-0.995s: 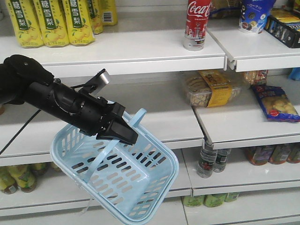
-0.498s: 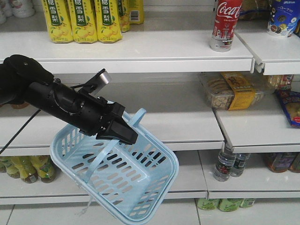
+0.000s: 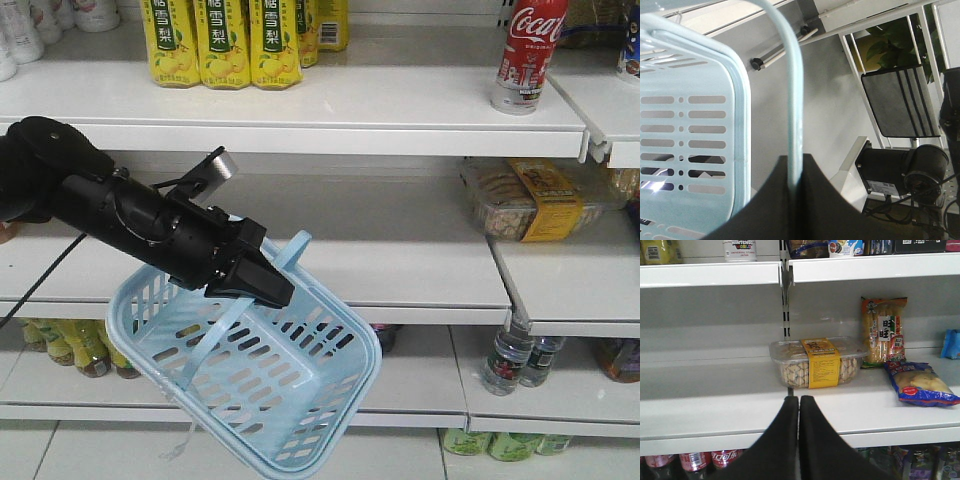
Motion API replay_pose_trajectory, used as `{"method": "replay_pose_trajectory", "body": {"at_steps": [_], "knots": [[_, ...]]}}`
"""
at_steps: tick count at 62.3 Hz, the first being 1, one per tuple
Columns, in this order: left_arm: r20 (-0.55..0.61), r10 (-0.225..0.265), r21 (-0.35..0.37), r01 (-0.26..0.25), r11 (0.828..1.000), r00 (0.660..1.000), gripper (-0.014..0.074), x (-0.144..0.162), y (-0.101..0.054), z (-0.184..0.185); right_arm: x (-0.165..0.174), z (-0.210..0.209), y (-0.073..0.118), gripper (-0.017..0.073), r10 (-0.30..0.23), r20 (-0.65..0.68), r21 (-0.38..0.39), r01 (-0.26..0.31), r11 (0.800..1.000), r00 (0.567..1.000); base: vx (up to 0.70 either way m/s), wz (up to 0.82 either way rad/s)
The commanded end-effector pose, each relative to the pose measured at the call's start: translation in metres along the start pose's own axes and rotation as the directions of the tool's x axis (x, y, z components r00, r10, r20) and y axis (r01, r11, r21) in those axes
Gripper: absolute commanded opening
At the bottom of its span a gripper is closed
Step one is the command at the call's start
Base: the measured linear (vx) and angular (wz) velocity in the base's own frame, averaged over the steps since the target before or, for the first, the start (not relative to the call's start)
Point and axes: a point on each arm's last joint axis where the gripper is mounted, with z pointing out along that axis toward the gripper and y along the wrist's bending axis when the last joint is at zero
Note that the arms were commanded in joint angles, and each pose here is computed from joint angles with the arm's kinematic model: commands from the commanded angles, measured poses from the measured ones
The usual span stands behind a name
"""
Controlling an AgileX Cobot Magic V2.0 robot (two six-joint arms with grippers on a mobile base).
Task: Place coke in basket with both arms
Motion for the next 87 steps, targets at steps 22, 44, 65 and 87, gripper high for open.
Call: {"method": "replay_pose_trajectory", "body": {"at_steps": [22,44,65,87], "knots": [[0.075,0.038,0.079,-0.044,0.996,0.996,-0.0006,-0.0042,-0.03,-0.016,-0.001,-0.0004,-0.0004,-0.001,-0.01,0.07,0.005,0.01,1.0,0.998,0.0,0.01],[0.075,0.038,0.079,-0.044,0.996,0.996,-0.0006,-0.0042,-0.03,-0.016,-0.001,-0.0004,-0.0004,-0.001,-0.01,0.07,0.005,0.01,1.0,0.998,0.0,0.0],[0.075,0.038,0.079,-0.044,0.996,0.996,-0.0006,-0.0042,-0.03,-0.016,-0.001,-0.0004,-0.0004,-0.001,-0.01,0.069,0.005,0.01,1.0,0.998,0.0,0.0],[0.075,0.038,0.079,-0.044,0.996,0.996,-0.0006,-0.0042,-0.03,-0.016,-0.0011,-0.0004,-0.0004,-0.001,-0.01,0.07,0.005,0.01,1.0,0.998,0.0,0.0]]}}
